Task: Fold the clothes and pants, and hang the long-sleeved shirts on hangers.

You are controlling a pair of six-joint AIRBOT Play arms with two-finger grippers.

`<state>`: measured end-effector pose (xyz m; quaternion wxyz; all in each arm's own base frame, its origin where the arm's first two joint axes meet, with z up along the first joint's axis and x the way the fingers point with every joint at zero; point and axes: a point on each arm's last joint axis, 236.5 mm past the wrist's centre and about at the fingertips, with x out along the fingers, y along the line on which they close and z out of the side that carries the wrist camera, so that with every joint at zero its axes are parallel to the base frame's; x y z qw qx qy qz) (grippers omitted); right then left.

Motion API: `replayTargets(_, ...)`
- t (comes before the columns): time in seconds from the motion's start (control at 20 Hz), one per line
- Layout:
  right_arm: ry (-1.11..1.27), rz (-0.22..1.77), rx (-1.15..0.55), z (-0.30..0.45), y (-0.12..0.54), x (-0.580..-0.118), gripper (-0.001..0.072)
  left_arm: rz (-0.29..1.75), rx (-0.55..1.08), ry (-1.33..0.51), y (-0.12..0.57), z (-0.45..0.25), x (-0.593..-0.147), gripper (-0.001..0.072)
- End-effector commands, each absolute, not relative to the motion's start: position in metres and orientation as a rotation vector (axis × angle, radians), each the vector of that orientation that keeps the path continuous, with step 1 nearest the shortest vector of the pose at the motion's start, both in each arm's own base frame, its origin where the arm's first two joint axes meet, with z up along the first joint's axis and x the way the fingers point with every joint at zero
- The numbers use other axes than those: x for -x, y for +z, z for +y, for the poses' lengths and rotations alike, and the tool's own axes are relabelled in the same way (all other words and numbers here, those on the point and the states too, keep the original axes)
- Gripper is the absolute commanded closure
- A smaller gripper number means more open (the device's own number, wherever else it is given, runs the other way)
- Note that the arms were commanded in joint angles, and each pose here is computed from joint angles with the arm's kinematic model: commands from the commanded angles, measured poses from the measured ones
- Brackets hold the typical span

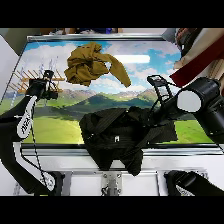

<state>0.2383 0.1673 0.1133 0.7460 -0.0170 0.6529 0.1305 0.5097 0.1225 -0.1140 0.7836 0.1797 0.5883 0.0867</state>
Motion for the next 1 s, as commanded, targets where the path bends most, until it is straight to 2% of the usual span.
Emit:
replayTargets(0.0,0.286,1.43,0.038,0.167,0.113,-0.238,0.0688,1.26,-0.382,0.213,-0.093,0.126,-0.516,0.0689)
replayTargets(0.25,0.286,1.43,0.038,0.167,0.113,-0.238,0.0688,1.124,-0.37,0.249,-0.013,0.125,-0.526,0.069)
replayTargets(0.65,0.286,1.43,0.038,0.167,0.113,-0.238,0.0688,0.942,-0.38,0.201,0.13,0.057,-0.488,0.0689)
replayTargets(0.75,0.286,1.43,0.038,0.167,0.113,-0.238,0.0688,0.926,-0.455,0.078,0.157,0.025,-0.467,0.069)
replayTargets(0.95,0.286,1.43,0.038,0.167,0.113,-0.238,0.0688,0.929,-0.515,-0.382,0.177,-0.056,-0.408,0.069)
